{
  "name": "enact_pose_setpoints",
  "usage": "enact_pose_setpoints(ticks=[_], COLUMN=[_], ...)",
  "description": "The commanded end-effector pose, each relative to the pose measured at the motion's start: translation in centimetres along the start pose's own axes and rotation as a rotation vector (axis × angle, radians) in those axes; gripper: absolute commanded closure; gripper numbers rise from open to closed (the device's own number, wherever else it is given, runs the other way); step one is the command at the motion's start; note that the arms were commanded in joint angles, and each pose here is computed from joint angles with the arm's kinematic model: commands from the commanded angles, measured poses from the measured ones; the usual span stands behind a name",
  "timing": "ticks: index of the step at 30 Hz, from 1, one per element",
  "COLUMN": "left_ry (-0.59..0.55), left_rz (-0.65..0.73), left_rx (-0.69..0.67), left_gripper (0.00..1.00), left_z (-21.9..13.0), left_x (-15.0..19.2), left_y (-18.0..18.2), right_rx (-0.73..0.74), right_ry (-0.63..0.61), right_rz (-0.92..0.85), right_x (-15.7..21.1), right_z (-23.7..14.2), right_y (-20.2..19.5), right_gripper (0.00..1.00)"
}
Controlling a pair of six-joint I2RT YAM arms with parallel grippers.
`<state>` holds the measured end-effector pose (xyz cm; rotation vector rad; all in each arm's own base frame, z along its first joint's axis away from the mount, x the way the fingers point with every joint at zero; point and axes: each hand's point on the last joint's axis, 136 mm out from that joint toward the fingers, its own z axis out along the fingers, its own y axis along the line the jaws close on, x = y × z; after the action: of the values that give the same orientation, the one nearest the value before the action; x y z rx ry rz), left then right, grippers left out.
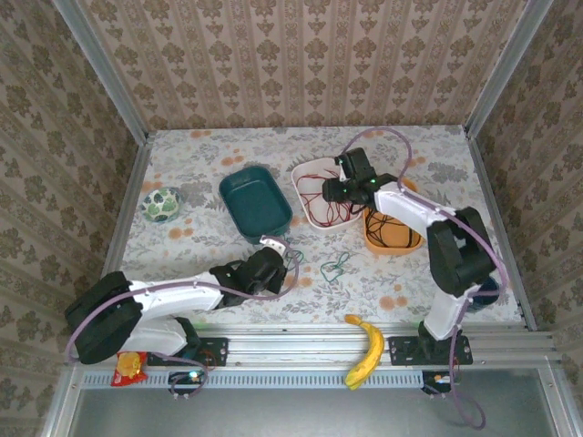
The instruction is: Untangle the cables
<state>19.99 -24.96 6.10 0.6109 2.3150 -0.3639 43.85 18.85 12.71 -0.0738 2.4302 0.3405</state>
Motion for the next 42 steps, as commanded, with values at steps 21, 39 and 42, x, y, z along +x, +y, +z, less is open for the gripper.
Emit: enact_pose_setpoints(ticks=[21,39,42], left_ry=[-0.19,-0.356,-0.399], left_rz=[-0.071,-0.323,-0.355], left_rx=[0.216,0.053,0.101], left_gripper=[1.0,1.0,1.0], left_z=[-4.2,-6.0,-7.0], left_x=[-5.5,-7.1,-8.3], left_y=[-1.4,4.4,4.4], right_rx=[-0.807,-0.577,-0.533], right_ry=[0.327,0.167,0.157], right_rz=[-0.155,0.063,0.051], right_x=[13.1,9.4,9.3], right_z=[-9.6,-6.6,-6.7], right_y=[14.3,8.0,7.3], right_gripper=[0.51,0.99,0.99])
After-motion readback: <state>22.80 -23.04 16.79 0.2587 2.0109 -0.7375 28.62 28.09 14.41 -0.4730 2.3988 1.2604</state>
